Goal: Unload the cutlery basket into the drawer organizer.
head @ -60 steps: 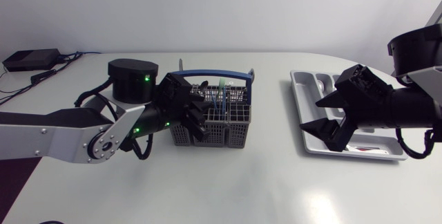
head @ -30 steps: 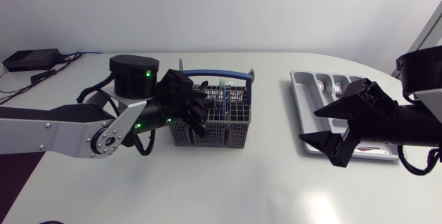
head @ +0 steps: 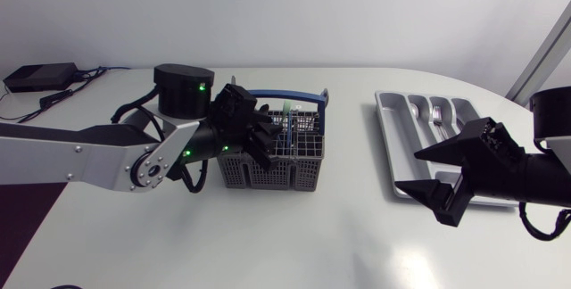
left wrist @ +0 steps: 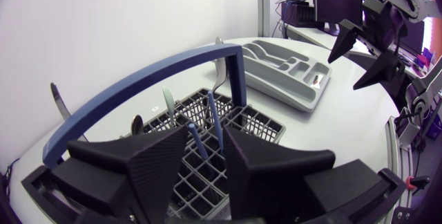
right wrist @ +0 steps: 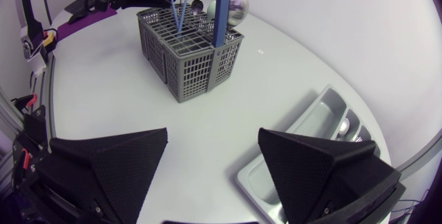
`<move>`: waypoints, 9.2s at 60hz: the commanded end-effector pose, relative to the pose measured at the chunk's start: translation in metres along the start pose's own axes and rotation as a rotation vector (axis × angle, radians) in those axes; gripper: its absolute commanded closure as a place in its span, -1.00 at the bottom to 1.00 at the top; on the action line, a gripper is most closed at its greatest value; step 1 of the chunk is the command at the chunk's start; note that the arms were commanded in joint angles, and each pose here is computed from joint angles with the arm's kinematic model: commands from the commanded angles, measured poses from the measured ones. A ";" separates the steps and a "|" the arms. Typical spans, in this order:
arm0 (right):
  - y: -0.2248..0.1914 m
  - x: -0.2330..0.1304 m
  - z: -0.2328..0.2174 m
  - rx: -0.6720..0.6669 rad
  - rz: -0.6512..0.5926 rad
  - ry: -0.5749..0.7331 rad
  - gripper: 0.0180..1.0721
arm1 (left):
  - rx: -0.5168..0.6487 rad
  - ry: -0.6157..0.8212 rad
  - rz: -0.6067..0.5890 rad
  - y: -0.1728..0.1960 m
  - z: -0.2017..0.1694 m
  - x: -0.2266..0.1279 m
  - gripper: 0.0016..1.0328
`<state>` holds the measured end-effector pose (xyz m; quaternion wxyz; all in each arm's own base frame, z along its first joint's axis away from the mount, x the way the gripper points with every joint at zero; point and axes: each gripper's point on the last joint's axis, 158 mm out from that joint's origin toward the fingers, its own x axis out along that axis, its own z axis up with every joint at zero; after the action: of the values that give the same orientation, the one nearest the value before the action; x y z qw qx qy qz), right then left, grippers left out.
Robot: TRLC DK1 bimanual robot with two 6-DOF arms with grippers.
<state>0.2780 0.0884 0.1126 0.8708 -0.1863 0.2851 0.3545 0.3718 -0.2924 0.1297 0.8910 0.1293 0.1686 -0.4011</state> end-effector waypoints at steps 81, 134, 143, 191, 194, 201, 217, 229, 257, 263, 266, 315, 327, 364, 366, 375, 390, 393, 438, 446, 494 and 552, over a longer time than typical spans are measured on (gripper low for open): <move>0.009 -0.001 -0.005 0.000 0.033 -0.002 -0.80 | 0.098 -0.057 0.011 -0.012 0.062 -0.049 0.82; 0.052 -0.027 0.073 -0.065 0.098 -0.127 -0.80 | 0.008 -0.061 -0.246 -0.061 0.150 -0.134 0.82; 0.063 -0.026 0.093 -0.052 0.147 -0.151 -0.80 | -0.036 0.003 -0.339 -0.075 0.141 -0.113 0.82; 0.103 0.004 0.122 0.073 0.393 -0.118 -0.10 | -0.275 0.126 -0.598 -0.096 0.130 -0.076 0.82; 0.103 0.005 0.121 0.075 0.395 -0.115 0.04 | -0.277 0.126 -0.595 -0.095 0.130 -0.076 0.82; 0.104 0.006 0.120 0.082 0.397 -0.109 0.21 | -0.279 0.127 -0.594 -0.093 0.129 -0.076 0.82; 0.113 0.009 0.112 0.084 0.428 -0.091 0.61 | -0.282 0.130 -0.594 -0.093 0.129 -0.075 0.82; 0.118 0.009 0.110 0.073 0.441 -0.090 0.77 | -0.288 0.130 -0.594 -0.093 0.129 -0.074 0.82; 0.124 0.005 0.104 0.076 0.450 -0.076 0.88 | -0.311 0.120 -0.582 -0.087 0.134 -0.075 0.75; 0.125 0.005 0.101 0.077 0.453 -0.072 0.88 | -0.315 0.113 -0.577 -0.085 0.138 -0.076 0.37; 0.126 0.004 0.101 0.077 0.454 -0.070 0.88 | -0.309 0.098 -0.571 -0.082 0.143 -0.077 0.11; -0.058 0.023 0.012 0.496 0.064 0.044 0.88 | -0.008 0.118 -0.265 -0.036 0.079 -0.070 -0.64; -0.100 0.044 -0.021 0.632 -0.059 0.131 0.88 | 0.059 0.197 -0.185 -0.058 0.044 -0.042 -0.64; -0.149 0.085 -0.071 0.799 -0.233 0.274 0.75 | 0.036 0.229 0.116 -0.034 -0.001 -0.013 -0.64; -0.149 0.086 -0.071 0.797 -0.237 0.279 0.64 | 0.036 0.225 0.123 -0.034 -0.004 -0.013 -0.64; -0.147 0.087 -0.068 0.788 -0.236 0.278 -0.38 | 0.029 0.187 0.159 -0.028 -0.014 -0.015 -0.64; -0.130 0.077 -0.054 0.739 -0.225 0.250 -0.83 | 0.026 0.091 0.168 -0.030 -0.008 -0.017 -0.64; -0.128 0.074 -0.050 0.729 -0.223 0.239 -0.83 | 0.026 0.060 0.171 -0.030 -0.004 -0.017 -0.64; -0.111 0.059 -0.039 0.699 -0.181 0.184 -0.88 | -0.065 0.050 0.126 -0.023 -0.001 0.015 -0.48; -0.112 0.058 -0.041 0.697 -0.181 0.185 -0.88 | -0.084 0.049 0.124 -0.020 0.003 0.019 -0.31; -0.111 0.056 -0.044 0.692 -0.181 0.179 -0.88 | -0.131 0.057 0.098 -0.016 0.007 0.027 0.72; -0.106 0.057 -0.042 0.669 -0.180 0.177 -0.88 | -0.077 -0.151 0.088 -0.020 0.083 -0.039 0.75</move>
<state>0.3794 0.0185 0.0597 0.8834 0.0625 0.4434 0.1382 0.3574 -0.3113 0.1979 0.9220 0.0693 0.1381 -0.3550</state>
